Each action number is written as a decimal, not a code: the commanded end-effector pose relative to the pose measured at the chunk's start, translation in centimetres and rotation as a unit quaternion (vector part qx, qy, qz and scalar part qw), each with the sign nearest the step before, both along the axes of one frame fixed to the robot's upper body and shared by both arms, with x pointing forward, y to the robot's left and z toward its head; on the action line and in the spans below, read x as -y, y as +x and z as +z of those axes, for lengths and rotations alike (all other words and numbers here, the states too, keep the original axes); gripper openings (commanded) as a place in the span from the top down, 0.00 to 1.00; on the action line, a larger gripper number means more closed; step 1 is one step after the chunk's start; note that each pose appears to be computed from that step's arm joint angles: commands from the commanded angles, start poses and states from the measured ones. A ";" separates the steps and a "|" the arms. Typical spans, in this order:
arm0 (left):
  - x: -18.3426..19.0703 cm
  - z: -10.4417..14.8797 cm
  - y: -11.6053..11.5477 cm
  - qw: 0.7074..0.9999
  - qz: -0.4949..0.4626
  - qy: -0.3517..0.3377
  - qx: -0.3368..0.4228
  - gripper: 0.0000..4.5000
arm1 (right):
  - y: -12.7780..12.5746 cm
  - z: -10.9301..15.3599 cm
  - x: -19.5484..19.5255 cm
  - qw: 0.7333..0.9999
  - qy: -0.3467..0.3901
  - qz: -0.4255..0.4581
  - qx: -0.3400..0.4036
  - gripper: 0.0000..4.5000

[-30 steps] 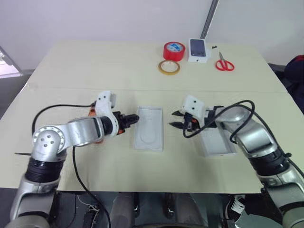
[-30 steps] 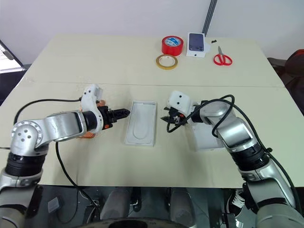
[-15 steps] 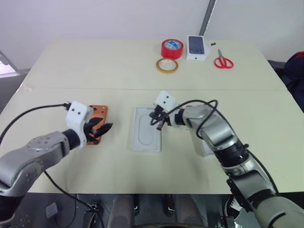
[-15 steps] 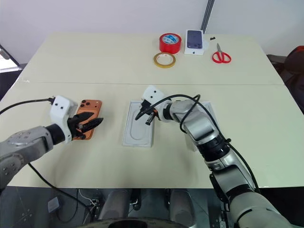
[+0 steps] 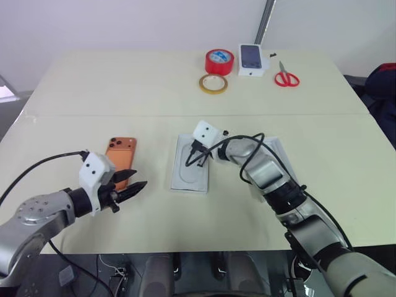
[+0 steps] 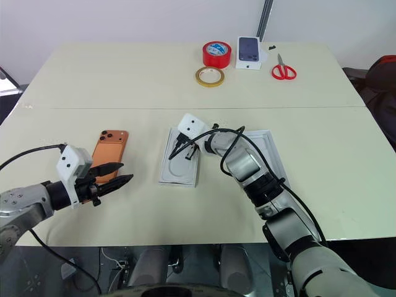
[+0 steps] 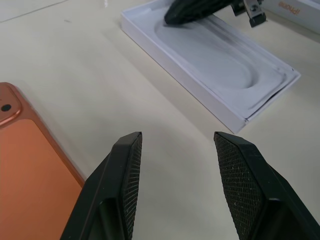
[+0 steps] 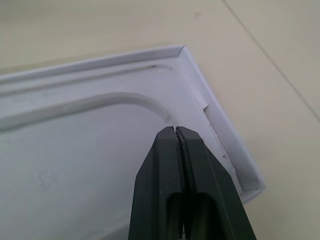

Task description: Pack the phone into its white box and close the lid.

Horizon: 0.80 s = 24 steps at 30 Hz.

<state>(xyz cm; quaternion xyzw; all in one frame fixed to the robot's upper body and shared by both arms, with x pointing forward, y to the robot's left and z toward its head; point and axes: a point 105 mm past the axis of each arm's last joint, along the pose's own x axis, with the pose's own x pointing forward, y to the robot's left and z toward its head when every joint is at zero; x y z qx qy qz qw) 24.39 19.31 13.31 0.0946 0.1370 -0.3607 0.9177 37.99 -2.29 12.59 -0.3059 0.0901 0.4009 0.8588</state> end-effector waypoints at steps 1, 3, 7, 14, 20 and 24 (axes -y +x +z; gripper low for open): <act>0.2 0.9 -0.1 1.000 -0.004 0.002 0.025 0.46 | 0.1 1.4 -0.5 0.999 0.010 0.011 0.033 0.99; 0.2 0.8 0.0 1.000 -0.001 0.001 0.026 0.46 | -0.2 1.5 -0.6 0.999 0.006 0.021 0.040 0.99; 0.0 0.9 0.2 0.999 0.012 -0.005 0.030 0.46 | -1.3 2.2 -1.2 0.998 0.018 0.055 0.038 0.99; -6.3 1.4 3.5 0.973 0.219 -0.069 0.007 0.41 | -4.4 3.8 -3.9 0.989 0.084 0.120 -0.017 1.00; -10.1 -0.2 4.5 0.936 0.341 -0.053 -0.067 0.01 | -5.0 3.1 -8.4 0.989 0.071 0.126 -0.031 1.00; -10.4 -0.6 5.0 0.922 0.359 -0.082 -0.116 0.01 | -4.8 2.1 -11.1 0.990 0.041 0.131 -0.031 1.00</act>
